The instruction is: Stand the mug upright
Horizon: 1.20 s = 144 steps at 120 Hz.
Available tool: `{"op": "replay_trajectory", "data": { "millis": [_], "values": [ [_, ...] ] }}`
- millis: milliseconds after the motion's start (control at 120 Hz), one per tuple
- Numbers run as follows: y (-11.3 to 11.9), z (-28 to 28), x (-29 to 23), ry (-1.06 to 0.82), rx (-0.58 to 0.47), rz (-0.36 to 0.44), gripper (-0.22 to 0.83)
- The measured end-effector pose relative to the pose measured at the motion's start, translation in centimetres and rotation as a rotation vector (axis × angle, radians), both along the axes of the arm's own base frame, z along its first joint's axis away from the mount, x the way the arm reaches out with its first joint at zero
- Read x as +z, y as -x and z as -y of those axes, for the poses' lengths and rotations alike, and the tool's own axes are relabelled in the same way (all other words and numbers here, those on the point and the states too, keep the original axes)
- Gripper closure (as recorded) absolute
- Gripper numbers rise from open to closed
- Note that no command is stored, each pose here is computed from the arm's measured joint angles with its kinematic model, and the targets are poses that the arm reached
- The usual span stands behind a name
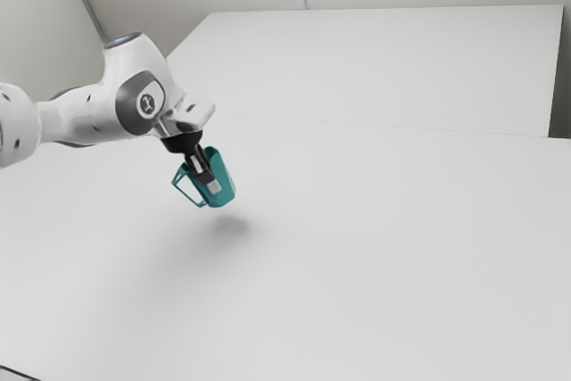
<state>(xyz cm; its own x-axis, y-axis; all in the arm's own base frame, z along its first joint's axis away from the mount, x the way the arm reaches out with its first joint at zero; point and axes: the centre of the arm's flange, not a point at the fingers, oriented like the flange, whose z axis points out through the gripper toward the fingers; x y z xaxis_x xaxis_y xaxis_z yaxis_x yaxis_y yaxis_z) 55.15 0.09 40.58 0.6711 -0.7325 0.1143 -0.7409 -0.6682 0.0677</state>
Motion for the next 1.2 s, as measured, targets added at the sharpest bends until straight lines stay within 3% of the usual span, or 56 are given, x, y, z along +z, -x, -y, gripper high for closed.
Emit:
{"op": "replay_trajectory", "data": {
  "millis": [442, 950, 1200],
  "values": [
    [1.9, 1.4, -5.7, -0.112, 0.032, 0.049, 0.76],
    [5.1, 4.0, -6.6, -0.129, 0.031, 0.093, 0.76],
    [6.8, 1.3, -7.0, -0.120, 0.114, 0.077, 0.76]
  ]
}}
